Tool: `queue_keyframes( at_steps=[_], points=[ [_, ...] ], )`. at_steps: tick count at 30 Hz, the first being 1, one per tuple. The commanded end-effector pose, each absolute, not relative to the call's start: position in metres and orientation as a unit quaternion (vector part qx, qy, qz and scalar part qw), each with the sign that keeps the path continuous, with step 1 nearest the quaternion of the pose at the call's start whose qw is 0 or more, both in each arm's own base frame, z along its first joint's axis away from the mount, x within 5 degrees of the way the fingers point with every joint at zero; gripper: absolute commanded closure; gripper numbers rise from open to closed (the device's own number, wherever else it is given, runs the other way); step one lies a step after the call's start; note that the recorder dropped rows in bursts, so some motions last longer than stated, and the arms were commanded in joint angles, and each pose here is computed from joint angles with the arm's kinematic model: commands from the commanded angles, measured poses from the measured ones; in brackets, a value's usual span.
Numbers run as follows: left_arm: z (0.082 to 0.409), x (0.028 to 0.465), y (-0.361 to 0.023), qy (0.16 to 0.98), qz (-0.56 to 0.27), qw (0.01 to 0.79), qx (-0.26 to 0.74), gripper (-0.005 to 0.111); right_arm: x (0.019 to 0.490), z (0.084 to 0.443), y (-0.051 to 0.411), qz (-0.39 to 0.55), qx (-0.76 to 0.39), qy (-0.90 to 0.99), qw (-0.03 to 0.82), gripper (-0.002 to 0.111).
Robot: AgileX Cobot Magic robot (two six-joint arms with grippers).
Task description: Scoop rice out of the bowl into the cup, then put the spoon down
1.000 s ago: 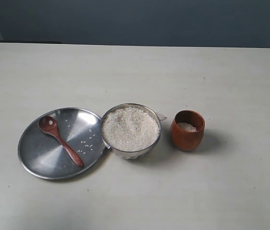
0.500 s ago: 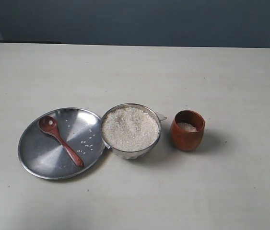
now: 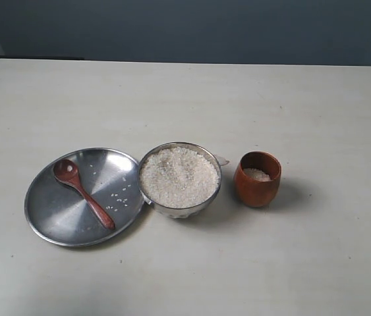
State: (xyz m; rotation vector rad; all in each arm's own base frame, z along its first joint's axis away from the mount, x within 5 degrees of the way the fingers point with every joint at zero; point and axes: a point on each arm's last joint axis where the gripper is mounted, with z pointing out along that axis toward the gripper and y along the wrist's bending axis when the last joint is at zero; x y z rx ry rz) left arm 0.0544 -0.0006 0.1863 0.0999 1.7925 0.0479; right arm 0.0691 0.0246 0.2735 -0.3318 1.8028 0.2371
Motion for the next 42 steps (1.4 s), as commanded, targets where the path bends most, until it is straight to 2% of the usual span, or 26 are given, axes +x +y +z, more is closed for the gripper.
queue_keyframes(
  at_steps=[1,17,27,33,37,42],
  points=[
    [0.186,0.054,-0.001,0.777,0.022,0.627,0.045,0.106,0.068,0.268,0.023,0.088,-0.155,0.791,0.585,0.108],
    [0.186,0.054,-0.001,0.777,0.022,0.627,0.045,0.106,0.067,0.264,0.017,0.041,-0.163,0.803,0.572,0.108],
    [0.186,0.054,-0.001,0.777,0.022,0.627,0.045,0.106,0.054,0.265,0.005,0.01,-0.094,0.801,0.592,0.108],
    [0.186,0.054,-0.001,0.777,0.022,0.627,0.045,0.106,0.053,0.247,0.003,0.008,-0.05,0.793,0.607,0.108],
    [0.186,0.054,-0.001,0.777,0.022,0.627,0.045,0.106,0.049,0.247,0.002,0.013,-0.031,0.773,0.634,0.108],
    [0.186,0.054,-0.001,0.777,0.022,0.627,0.045,0.106,0.043,0.246,-0.003,-0.03,-0.019,0.765,0.643,0.108]
  ],
)
